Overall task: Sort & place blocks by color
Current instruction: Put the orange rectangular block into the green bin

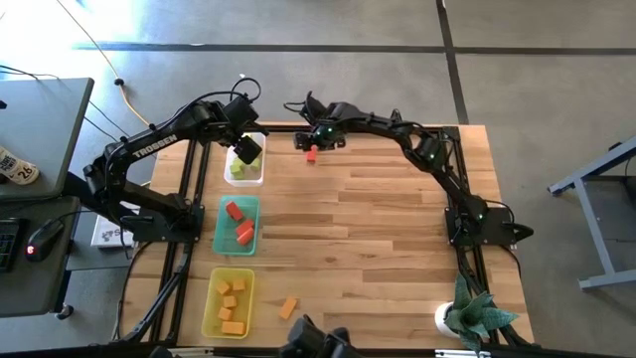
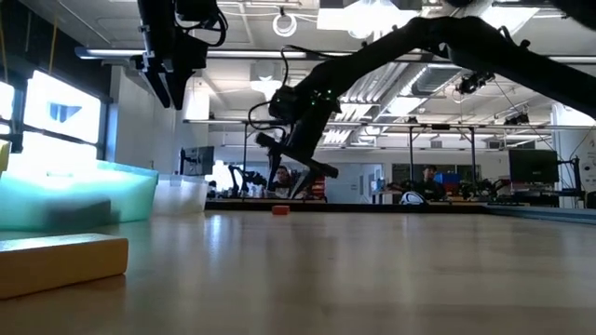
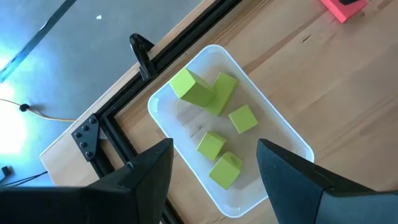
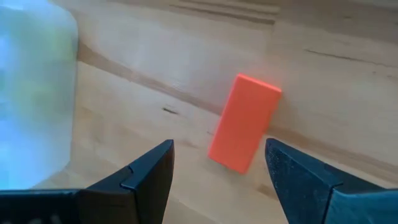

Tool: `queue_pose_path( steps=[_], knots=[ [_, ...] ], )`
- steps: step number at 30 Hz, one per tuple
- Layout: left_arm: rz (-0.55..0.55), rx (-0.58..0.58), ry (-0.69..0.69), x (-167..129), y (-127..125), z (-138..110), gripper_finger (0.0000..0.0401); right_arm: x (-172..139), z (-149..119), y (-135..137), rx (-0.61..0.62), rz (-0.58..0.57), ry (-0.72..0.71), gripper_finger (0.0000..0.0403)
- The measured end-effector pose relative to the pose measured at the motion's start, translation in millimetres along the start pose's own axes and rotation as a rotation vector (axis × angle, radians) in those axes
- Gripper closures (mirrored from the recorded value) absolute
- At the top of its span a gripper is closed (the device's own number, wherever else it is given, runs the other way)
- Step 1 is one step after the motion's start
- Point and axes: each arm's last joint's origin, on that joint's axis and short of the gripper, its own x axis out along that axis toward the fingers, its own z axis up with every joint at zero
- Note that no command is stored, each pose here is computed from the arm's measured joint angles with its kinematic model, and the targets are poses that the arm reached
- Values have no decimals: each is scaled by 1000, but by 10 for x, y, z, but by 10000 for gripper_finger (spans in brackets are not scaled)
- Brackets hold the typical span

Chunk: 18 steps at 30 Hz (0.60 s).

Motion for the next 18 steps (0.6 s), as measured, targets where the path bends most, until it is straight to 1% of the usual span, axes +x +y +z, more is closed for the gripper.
queue_pose_path(
  steps=[3,6,11,14,16,18],
  knots=[
    [0,0,0,0,0,0,181,19,-12,-42,13,-38,15,164],
    [-1,0,0,0,-1,0,181,8,23,-60,41,-32,6,164],
    [-6,-1,-17,0,-4,17,181,-10,88,-116,57,-21,7,164],
    [-8,-3,-28,0,-6,29,181,-22,116,-156,45,-7,30,164],
    [-13,-12,-52,-1,-10,53,181,-36,145,-193,26,5,48,164],
    [-25,-8,-90,-4,-18,92,181,-79,188,-249,37,9,62,164]
  ],
)
